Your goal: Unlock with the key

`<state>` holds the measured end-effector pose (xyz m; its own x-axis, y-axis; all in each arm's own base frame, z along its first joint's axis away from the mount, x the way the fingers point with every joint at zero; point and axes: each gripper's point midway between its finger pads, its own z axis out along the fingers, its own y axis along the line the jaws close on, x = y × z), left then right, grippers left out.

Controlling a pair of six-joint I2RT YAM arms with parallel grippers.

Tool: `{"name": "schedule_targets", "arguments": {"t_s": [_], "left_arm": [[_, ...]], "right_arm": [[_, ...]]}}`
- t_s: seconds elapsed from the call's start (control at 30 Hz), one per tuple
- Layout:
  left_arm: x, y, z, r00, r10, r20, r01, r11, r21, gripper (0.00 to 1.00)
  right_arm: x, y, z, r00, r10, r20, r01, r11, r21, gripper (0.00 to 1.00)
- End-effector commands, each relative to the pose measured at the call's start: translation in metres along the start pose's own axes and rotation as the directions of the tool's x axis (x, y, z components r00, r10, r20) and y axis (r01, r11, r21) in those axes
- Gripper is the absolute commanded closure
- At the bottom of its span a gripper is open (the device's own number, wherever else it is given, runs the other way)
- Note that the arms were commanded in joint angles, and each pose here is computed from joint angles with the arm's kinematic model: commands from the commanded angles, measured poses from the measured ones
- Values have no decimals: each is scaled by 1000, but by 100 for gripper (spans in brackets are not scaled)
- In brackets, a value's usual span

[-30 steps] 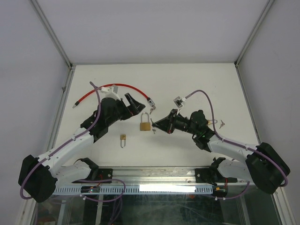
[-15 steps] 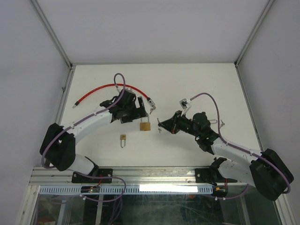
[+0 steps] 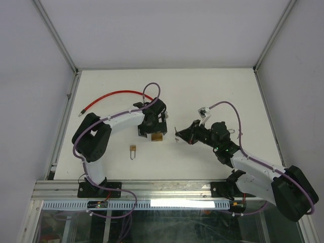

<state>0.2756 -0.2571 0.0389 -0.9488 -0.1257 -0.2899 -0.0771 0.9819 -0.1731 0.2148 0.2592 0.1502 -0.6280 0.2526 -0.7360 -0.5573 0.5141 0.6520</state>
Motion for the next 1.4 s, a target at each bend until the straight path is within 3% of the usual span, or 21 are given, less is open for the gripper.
{"name": "schedule_targets", "arguments": {"t_s": [0.0,0.47,0.7,0.97,1.2,1.37], "left_arm": [[-11,-10,-4,999,31,26,-31,999,-25,6],[7,-8,23,996,84,-32,-88,988,-130,16],[21,-4,33,996,57,-64,-66,986,-150,35],[17,-14,18,999,-28,-33,26,998,-60,58],[-10,-30,-19,990,-135,32,131,986,106,69],[-26,-39,-42,976,-214,50,201,961,189,70]], "right_arm": [[-11,0,-2,999,-34,36,34,999,-4,100],[-9,-6,-2,999,-21,27,21,1000,-3,100],[-7,-6,1,1000,-15,9,15,1000,-9,100],[-3,-1,5,999,-17,-33,16,999,-30,100],[4,12,15,997,-4,-83,-1,999,-53,100],[16,21,26,990,12,-140,-21,998,-66,100]]}}
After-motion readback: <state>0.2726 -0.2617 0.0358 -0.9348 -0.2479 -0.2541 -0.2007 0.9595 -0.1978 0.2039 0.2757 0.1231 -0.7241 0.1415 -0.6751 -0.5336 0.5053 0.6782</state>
